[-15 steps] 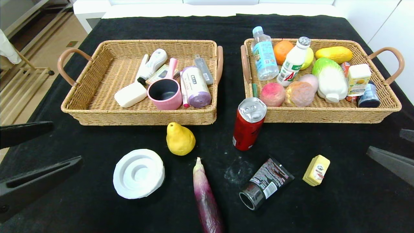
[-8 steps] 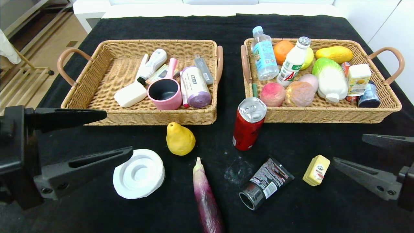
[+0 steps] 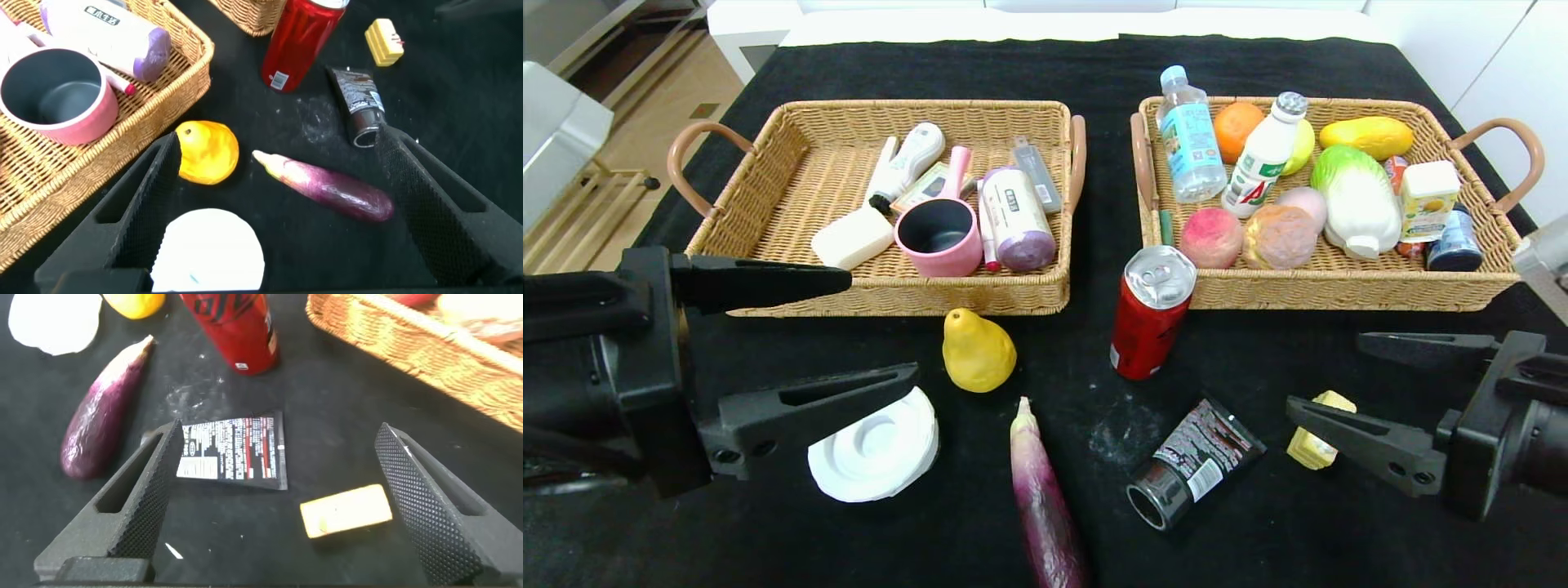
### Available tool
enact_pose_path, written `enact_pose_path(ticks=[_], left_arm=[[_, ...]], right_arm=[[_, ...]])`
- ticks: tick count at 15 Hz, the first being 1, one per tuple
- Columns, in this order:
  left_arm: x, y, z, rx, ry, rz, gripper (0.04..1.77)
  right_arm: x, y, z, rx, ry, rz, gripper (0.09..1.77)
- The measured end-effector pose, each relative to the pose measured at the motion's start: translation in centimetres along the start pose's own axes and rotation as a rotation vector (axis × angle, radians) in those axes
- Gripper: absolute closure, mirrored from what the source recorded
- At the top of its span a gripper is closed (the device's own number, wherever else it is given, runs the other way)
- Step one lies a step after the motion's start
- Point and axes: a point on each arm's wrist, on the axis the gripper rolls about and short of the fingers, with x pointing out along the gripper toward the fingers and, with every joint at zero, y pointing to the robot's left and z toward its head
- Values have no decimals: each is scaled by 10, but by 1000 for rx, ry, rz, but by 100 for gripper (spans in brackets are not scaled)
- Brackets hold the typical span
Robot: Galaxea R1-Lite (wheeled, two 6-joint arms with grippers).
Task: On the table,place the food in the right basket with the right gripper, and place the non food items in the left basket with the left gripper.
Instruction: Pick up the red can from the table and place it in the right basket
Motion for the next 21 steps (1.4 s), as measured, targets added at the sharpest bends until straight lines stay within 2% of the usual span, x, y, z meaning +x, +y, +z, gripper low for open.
enact_pose_path(ticks=[11,17,21], left_arm=[[-4,-2,-4,26,14,30,9],[-9,-4,-3,34,1,33,9],[-11,-5,-2,37,-7,36,9]], right_arm=[[37,6,8,-13,-3,23,15],[69,29,10,-36,-36,-25,15],[87,41,13,-46,-29,-5,15]])
